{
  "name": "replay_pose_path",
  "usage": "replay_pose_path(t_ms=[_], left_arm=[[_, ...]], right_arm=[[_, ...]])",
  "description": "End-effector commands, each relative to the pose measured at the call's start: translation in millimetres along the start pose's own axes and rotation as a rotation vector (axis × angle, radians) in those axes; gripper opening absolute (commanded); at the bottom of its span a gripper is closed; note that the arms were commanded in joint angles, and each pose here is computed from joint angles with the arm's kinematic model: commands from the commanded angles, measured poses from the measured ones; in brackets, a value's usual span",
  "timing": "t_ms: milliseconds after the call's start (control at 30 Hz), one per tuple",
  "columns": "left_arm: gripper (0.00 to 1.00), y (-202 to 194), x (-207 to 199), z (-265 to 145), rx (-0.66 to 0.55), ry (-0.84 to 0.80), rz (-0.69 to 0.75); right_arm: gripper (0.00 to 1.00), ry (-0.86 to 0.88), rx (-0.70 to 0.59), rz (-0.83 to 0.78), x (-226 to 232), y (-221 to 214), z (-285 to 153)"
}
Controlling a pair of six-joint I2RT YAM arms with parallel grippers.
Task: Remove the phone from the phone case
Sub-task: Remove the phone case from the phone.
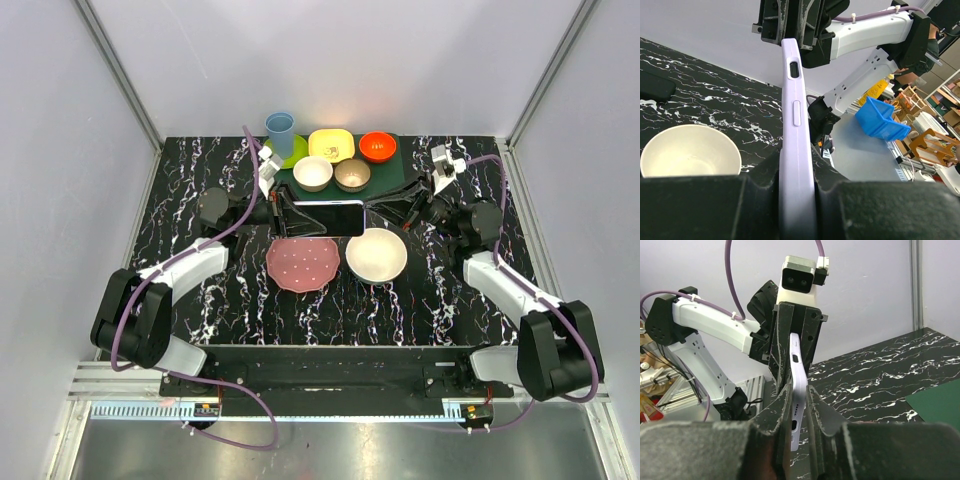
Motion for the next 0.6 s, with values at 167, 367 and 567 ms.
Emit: replay_pose_path(t_ms=[167, 367, 567], left_arm=[[0.0, 2, -37, 9, 0.068, -0.151, 0.222], [0.0, 0, -41, 9, 0.073, -0.165, 0.236], [0.0, -3, -46, 9, 0.08, -0.183, 0.253]], right_arm=[[0.18, -0.025, -0.001, 0.066, -16, 4, 2], [0.18, -0.026, 0.008, 0.088, -18, 3, 1], [0.16, -0.041, 0.005, 0.114, -24, 2, -4]])
Point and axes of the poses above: each gripper's point midway between its finger pads, its own z axis out along the fingers, its own x axis along the line the jaws close on, y = z × x, the point moved 7 cm from there along -z, back along the fingers, and after that the axes turned 8 degrees about -z, right-handed, at the moved point
